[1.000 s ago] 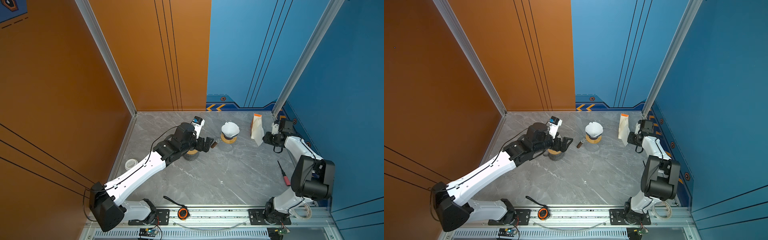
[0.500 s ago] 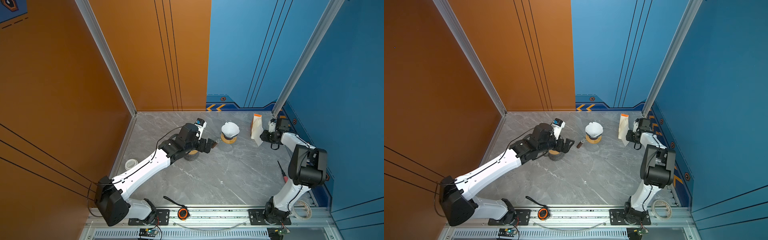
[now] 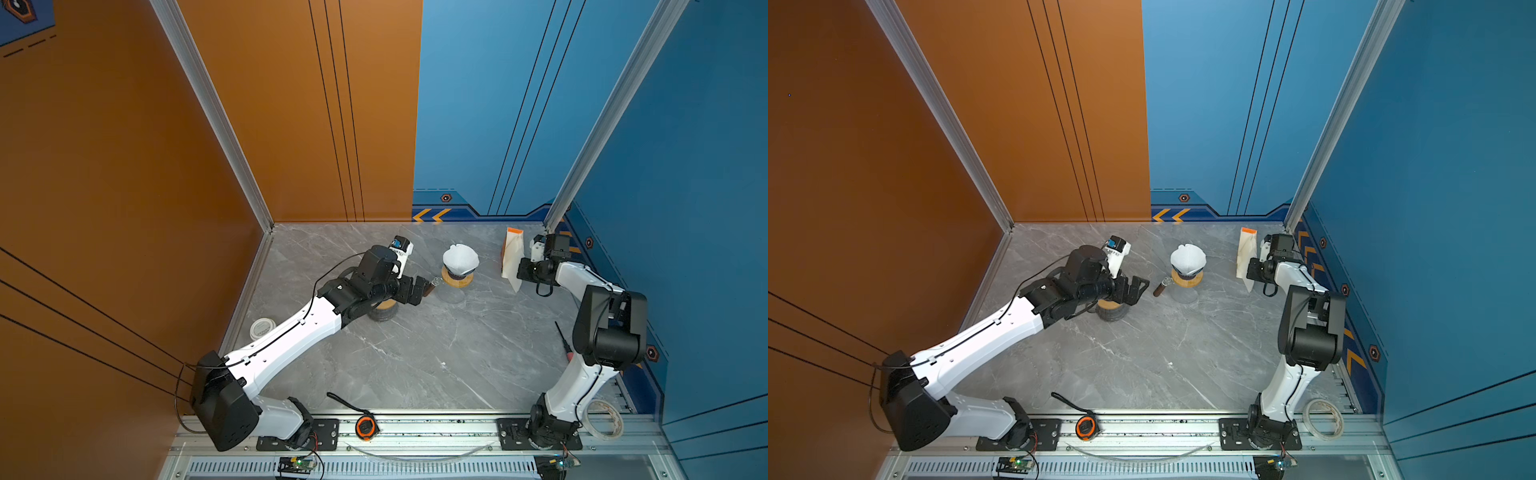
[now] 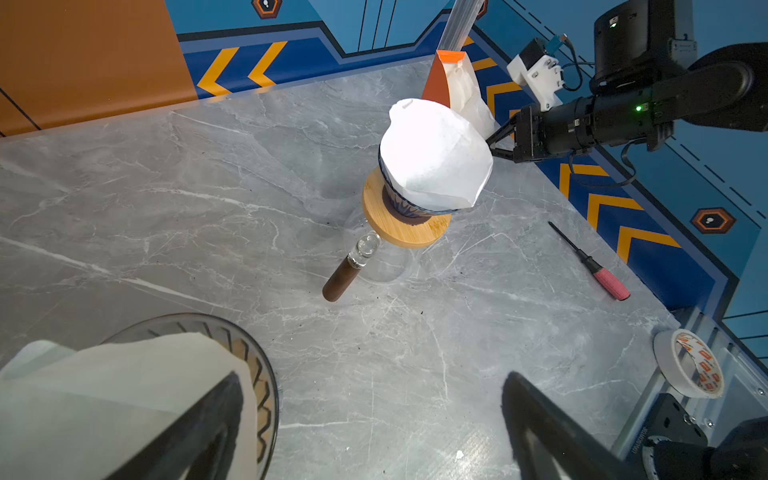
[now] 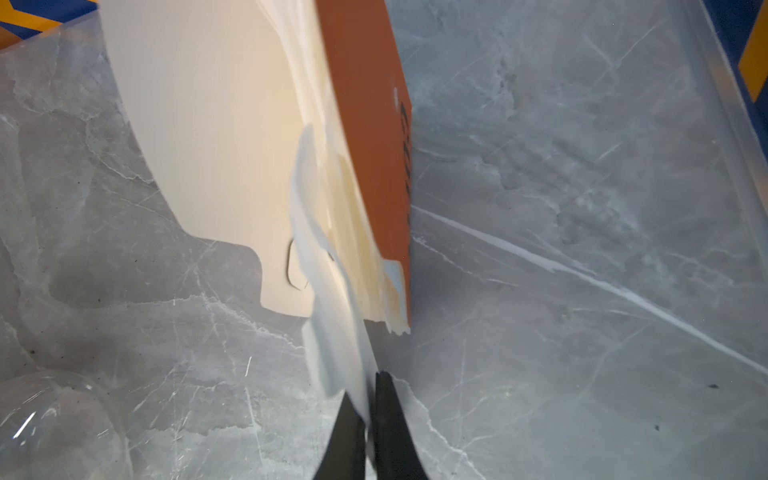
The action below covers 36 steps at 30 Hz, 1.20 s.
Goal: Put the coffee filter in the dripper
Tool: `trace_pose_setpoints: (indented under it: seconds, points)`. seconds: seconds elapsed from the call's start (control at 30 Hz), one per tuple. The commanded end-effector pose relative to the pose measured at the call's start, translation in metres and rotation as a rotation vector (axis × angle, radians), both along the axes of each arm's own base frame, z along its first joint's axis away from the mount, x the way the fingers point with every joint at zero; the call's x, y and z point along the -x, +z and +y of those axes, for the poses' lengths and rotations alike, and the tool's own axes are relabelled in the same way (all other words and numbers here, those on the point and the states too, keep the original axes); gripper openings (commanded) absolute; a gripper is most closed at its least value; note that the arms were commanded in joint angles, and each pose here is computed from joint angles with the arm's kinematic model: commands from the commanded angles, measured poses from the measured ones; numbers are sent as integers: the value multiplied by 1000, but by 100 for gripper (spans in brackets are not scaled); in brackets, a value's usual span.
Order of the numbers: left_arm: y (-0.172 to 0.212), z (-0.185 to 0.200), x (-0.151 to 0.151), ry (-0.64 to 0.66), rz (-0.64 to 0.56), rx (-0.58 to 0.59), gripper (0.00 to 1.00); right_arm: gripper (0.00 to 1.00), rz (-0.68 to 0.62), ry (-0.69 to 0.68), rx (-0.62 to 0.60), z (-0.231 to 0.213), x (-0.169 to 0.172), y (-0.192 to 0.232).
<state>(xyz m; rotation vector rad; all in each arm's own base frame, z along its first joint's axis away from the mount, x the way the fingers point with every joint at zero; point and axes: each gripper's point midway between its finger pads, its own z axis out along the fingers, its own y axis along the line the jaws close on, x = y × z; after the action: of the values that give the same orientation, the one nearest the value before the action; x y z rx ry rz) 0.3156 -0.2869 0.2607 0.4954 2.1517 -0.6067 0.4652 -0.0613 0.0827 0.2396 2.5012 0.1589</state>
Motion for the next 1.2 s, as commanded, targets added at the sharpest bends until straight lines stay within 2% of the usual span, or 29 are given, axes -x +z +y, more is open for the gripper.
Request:
trace_pose_setpoints:
  seconds: [0.0, 0.37, 0.93, 1.17]
  points:
    - [4, 0, -2, 16, 0, -3, 98, 0, -6, -6, 54, 0, -6, 7]
    - [2, 0, -2, 16, 6, -4, 98, 0, -36, -29, 120, 10, -23, 20]
    - [0, 2, -4, 21, 12, -7, 98, 1, -52, -75, 137, 15, -49, 16]
    - [1, 3, -3, 22, 9, -8, 98, 10, -65, -85, 121, 18, -53, 17]
